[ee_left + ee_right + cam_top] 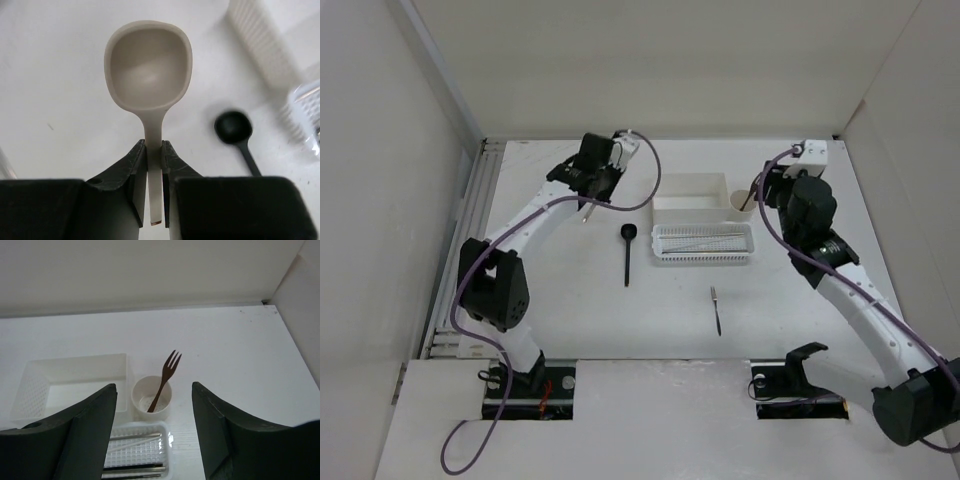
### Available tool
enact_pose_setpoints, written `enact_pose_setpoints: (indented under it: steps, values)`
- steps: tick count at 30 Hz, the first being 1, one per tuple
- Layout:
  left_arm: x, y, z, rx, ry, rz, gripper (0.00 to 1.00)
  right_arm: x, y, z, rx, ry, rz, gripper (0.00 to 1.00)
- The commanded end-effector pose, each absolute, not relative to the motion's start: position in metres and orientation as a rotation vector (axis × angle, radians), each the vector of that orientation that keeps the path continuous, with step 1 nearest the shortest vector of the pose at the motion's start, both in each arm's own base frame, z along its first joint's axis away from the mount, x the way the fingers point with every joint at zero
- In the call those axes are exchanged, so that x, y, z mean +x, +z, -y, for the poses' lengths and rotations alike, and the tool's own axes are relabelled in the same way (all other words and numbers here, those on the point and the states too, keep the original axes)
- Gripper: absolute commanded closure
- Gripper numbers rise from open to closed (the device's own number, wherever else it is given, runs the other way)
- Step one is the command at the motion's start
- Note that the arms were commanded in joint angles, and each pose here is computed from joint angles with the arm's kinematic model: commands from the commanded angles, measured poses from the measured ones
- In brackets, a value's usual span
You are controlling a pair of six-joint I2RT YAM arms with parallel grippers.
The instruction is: Sort the eating utensils into containers
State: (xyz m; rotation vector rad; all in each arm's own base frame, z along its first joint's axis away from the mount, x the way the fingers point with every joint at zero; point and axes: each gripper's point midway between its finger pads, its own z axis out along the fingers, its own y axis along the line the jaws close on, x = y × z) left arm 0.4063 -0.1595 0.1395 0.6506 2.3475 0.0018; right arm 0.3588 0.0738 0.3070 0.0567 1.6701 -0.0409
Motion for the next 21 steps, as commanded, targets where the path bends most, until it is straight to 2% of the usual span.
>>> enact_pose_setpoints:
  steps: [1,5,7,8,13,21]
  values:
    - [0.438,0.231,0.206,0.919,0.023,-1.986,1.0,0.374,0.341,-0.06,0.119,0.068,-1.541,0.33]
    - [0.451,0.258,0.28,1.148,-0.027,-1.761,1.0,0.381,0.339,-0.051,0.083,0.005,-1.542,0.33]
    - [0.454,0.238,0.315,1.222,-0.092,-1.759,1.0,0.384,0.334,-0.047,0.07,-0.024,-1.555,0.33]
    - [0.459,0.26,0.331,1.213,-0.114,-1.705,1.0,0.385,0.334,-0.043,0.079,-0.033,-1.554,0.33]
    - [0.448,0.236,0.394,1.314,-0.175,-1.618,1.0,0.377,0.343,-0.018,0.173,0.015,-1.515,0.33]
    - [0.452,0.192,0.406,1.37,-0.168,-1.631,1.0,0.361,0.348,0.016,0.228,-0.054,-1.476,0.33]
